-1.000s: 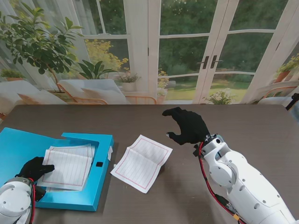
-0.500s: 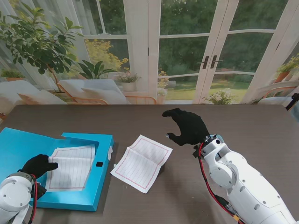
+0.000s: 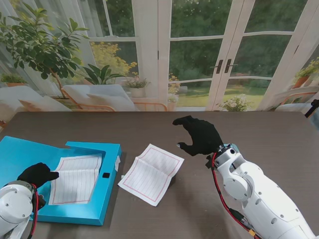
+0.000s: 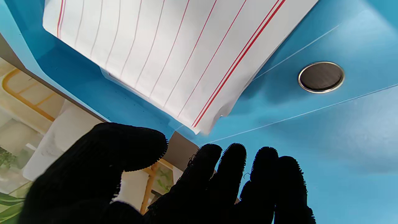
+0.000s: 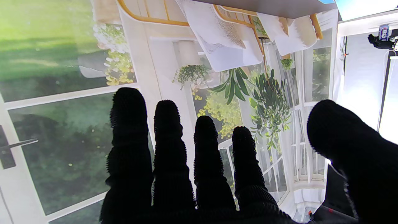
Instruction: Peel a label from the label roll, stick it on the side of the file box and file the documents
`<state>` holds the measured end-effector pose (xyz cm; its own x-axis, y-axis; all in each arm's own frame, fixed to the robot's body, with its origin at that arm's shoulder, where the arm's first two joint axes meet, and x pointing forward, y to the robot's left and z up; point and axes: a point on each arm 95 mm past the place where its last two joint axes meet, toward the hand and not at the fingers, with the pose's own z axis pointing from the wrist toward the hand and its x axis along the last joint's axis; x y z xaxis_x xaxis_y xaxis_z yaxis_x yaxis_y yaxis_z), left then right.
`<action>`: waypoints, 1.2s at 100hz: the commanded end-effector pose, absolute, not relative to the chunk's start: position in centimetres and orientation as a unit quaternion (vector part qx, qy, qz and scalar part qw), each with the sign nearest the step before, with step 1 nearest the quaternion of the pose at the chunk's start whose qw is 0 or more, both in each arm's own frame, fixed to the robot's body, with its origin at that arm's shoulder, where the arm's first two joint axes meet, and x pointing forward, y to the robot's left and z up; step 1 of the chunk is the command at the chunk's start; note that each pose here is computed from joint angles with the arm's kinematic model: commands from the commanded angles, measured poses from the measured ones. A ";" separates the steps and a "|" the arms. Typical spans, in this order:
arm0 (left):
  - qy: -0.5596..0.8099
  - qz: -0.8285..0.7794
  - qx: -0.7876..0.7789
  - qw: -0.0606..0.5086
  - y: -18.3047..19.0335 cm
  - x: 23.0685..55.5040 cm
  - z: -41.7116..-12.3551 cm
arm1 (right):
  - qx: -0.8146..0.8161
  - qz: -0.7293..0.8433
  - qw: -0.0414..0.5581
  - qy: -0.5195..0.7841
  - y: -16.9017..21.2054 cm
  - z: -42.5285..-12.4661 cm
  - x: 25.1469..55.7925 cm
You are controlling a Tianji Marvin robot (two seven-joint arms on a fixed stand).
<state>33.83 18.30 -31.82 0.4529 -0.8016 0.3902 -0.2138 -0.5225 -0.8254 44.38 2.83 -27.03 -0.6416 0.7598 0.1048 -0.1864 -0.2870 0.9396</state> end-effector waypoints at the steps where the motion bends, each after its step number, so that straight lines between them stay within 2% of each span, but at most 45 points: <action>1: 0.331 -0.409 -0.774 0.352 18.0 33.7 -31.4 | 0.282 0.749 0.309 0.514 3.2 -27.3 44.2; 41: 0.345 -0.485 -0.716 0.365 16.7 33.8 -29.6 | 0.280 0.748 0.304 0.520 3.4 -27.5 44.1; 79: 0.379 -0.611 -0.640 0.272 12.0 34.7 -26.9 | 0.279 0.749 0.300 0.520 3.6 -27.7 43.8; 120: 0.394 -0.689 -0.583 0.173 6.5 35.4 -26.3 | 0.286 0.750 0.293 0.519 3.6 -28.1 43.5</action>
<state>35.33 7.63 -26.52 -0.2312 -0.7239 0.6500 -0.1931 -0.6207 -0.7599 43.84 3.28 -27.66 -0.6585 0.7439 0.1143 -0.1647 -0.2907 0.9425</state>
